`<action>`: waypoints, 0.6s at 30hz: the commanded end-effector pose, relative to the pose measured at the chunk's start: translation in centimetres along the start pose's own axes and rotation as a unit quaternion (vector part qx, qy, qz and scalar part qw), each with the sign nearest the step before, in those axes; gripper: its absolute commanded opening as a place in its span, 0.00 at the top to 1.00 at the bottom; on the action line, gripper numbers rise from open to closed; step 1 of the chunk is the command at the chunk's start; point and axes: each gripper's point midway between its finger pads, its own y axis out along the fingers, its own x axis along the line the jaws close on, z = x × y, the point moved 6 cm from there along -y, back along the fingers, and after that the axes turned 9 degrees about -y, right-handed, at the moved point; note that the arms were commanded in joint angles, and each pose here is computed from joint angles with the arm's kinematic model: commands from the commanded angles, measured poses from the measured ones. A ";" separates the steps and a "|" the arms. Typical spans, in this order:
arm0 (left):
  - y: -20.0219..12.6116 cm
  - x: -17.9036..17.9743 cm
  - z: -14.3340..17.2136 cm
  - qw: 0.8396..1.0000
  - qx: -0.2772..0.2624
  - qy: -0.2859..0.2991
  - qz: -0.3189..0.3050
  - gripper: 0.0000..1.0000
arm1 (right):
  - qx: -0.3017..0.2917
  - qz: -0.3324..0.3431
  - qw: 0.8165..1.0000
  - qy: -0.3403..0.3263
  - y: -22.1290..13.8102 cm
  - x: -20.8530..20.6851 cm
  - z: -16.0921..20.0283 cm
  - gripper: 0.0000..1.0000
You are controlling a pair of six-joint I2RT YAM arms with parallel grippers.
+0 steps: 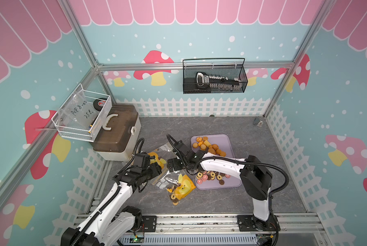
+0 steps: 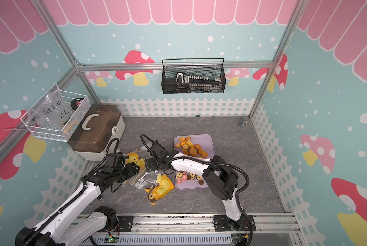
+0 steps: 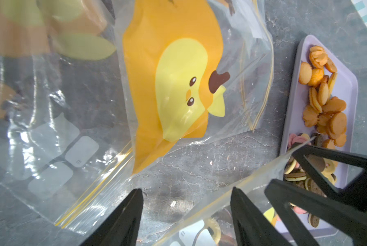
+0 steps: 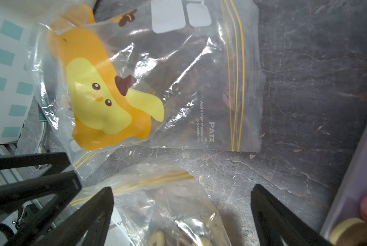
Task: Pour cookies out of the ziploc bag
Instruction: Open the ziploc bag at the center of the board.
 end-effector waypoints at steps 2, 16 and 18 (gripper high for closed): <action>-0.1 -0.6 0.0 1.000 0.003 0.004 0.014 0.31 | -0.026 -0.010 1.000 -0.013 -0.9 0.7 -1.3 0.02; 0.6 -0.3 1.0 1.000 0.019 0.003 0.015 0.31 | -0.017 -0.016 1.000 -0.018 0.0 1.0 -1.3 0.01; 0.3 -0.3 0.8 1.000 0.012 0.002 0.015 0.31 | -0.013 -0.014 1.000 -0.018 0.2 0.8 -0.9 0.02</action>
